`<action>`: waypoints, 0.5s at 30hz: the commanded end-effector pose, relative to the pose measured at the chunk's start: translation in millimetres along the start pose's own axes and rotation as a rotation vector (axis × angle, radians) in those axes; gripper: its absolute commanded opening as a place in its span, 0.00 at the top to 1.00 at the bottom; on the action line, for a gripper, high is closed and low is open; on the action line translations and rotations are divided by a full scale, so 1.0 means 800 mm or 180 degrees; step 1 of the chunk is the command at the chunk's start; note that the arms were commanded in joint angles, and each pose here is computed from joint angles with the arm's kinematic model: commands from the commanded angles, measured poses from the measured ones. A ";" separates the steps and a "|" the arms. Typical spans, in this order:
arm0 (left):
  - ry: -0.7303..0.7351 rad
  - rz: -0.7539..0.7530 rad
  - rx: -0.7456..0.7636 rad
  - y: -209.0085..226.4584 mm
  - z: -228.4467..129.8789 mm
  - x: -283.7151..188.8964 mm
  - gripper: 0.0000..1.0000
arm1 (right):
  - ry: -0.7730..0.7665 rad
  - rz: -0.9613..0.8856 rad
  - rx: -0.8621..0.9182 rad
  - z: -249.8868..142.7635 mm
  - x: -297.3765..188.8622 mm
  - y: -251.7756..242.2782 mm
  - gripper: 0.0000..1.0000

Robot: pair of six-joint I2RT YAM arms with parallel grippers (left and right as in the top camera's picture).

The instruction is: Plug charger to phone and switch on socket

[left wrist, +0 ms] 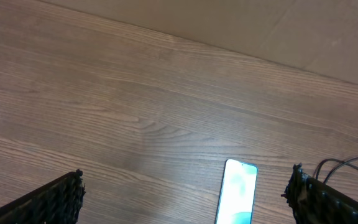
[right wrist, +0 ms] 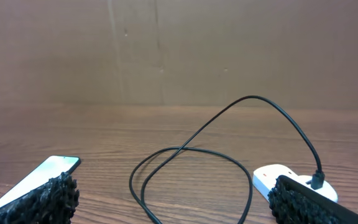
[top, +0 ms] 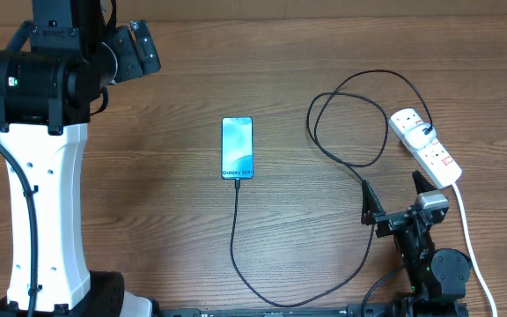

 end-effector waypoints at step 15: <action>-0.0019 0.0032 -0.0064 0.002 0.000 -0.001 0.00 | -0.0007 -0.0049 0.0057 -0.003 0.000 -0.002 0.00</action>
Point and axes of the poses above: each gripper's point midway between its finger pads, its own x axis out along the fingers, its own y axis along the line the jaws close on, z = x × y, the point moved 5 cm from there along -x, back along the fingers, and after that the axes turned 4 degrees about -x, right-handed, at the moved point
